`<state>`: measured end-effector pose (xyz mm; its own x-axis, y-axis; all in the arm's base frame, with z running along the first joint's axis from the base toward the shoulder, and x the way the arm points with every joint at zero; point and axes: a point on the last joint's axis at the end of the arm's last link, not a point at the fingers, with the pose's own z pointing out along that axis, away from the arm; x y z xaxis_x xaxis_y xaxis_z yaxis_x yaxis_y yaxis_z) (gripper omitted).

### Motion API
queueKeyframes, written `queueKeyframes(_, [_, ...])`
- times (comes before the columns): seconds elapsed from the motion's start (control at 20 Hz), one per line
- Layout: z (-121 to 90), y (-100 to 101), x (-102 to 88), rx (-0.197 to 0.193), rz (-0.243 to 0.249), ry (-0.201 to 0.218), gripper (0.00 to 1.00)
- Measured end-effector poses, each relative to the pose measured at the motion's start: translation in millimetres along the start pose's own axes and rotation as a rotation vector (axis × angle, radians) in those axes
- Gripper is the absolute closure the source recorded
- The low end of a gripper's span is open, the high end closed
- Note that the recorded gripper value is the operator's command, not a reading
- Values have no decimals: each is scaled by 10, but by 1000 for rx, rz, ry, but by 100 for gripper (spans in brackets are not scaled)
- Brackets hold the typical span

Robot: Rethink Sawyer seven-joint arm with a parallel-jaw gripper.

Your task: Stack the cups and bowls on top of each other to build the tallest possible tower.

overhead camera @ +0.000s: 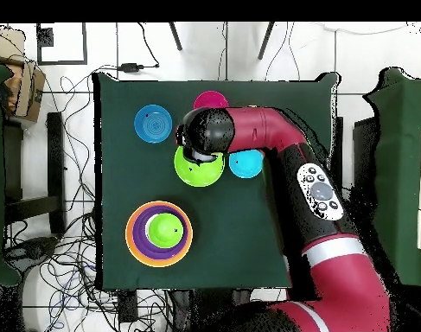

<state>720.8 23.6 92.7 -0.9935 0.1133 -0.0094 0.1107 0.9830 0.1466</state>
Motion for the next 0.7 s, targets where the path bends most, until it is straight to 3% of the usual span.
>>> queueKeyframes(0.7, [-146, 118, 60, 15, -32, -10, 0])
